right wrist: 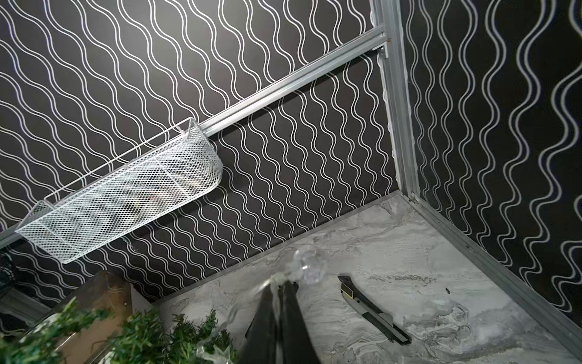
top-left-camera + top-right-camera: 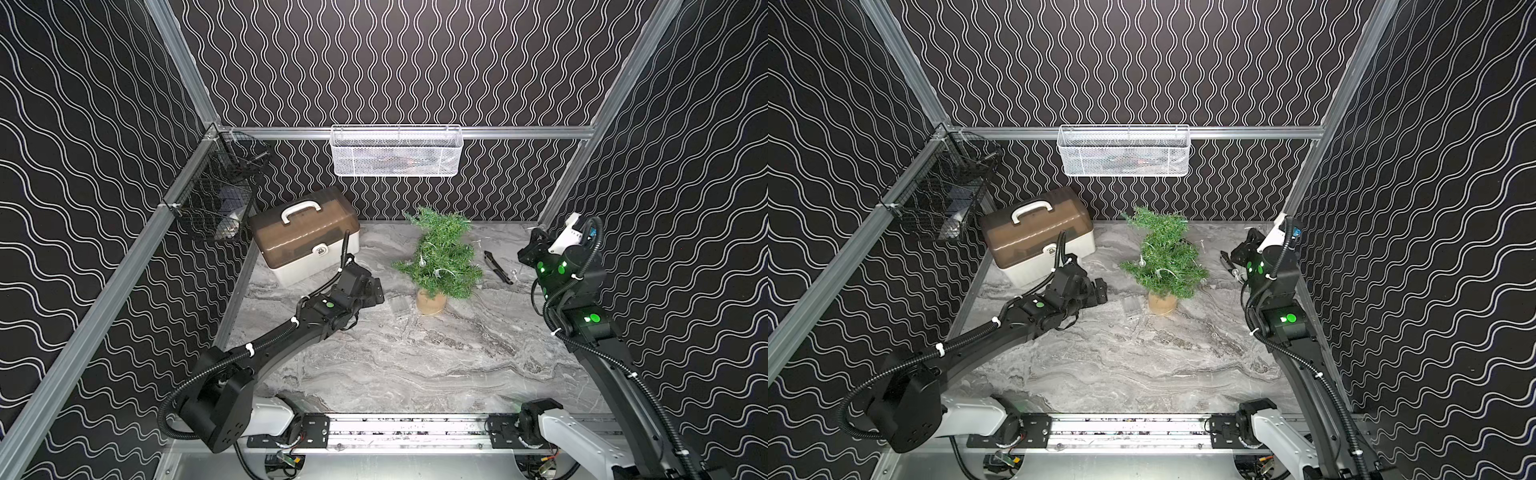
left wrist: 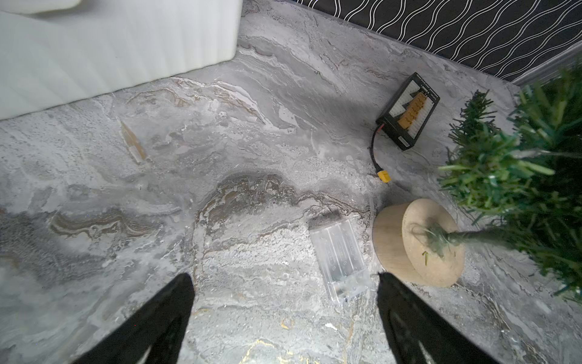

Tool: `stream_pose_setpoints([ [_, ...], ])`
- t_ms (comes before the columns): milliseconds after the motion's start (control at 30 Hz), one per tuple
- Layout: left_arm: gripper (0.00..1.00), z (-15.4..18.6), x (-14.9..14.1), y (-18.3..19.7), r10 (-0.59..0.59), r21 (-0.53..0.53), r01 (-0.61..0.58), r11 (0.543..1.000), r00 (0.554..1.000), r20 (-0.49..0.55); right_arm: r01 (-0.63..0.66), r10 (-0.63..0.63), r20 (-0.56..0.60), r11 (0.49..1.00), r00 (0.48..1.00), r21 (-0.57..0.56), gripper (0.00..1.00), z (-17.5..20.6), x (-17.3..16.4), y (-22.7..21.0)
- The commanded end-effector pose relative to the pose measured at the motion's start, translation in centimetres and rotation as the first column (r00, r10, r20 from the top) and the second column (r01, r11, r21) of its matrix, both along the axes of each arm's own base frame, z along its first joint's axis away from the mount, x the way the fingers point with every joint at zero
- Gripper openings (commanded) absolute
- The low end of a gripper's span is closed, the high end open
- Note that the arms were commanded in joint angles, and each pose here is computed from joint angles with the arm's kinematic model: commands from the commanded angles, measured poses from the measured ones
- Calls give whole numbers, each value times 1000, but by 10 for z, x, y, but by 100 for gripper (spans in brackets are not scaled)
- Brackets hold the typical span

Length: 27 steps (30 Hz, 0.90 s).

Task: Remove string lights from the small christmas tree
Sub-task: Remove the light string from the Christmas tree.

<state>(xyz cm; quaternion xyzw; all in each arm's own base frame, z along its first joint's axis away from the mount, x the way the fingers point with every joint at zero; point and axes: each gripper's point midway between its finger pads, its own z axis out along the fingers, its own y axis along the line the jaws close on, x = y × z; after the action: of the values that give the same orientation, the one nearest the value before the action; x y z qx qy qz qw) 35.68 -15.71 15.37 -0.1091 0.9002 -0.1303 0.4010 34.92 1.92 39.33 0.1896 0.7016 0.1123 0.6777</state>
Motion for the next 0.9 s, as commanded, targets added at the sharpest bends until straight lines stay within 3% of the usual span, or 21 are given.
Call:
stream_pose_setpoints([
  [0,95,5,3,1,9,-9,-8,1000,1000,25,-18,18,35,1000,999,17,0,19,-2,3],
  [100,95,5,2,3,14,-1,-14,1000,1000,26,-52,51,68,999,996,12,0,34,-12,6],
  [267,95,2,3,1,14,-11,-13,1000,1000,26,-273,275,91,961,957,-37,0,48,-28,42],
  [333,95,-1,3,0,10,-14,-10,1000,1000,16,-306,307,86,952,948,-30,0,41,-33,47],
  [467,95,1,3,-1,7,-17,-7,1000,1000,22,-130,130,14,991,991,28,0,6,-39,15],
  [600,95,5,1,2,10,-10,-10,1000,1000,29,34,-32,-59,999,998,27,0,-27,-51,-15],
  [867,95,5,1,2,11,-16,-11,1000,999,30,-12,39,-271,995,962,99,0,-115,-62,-3],
])
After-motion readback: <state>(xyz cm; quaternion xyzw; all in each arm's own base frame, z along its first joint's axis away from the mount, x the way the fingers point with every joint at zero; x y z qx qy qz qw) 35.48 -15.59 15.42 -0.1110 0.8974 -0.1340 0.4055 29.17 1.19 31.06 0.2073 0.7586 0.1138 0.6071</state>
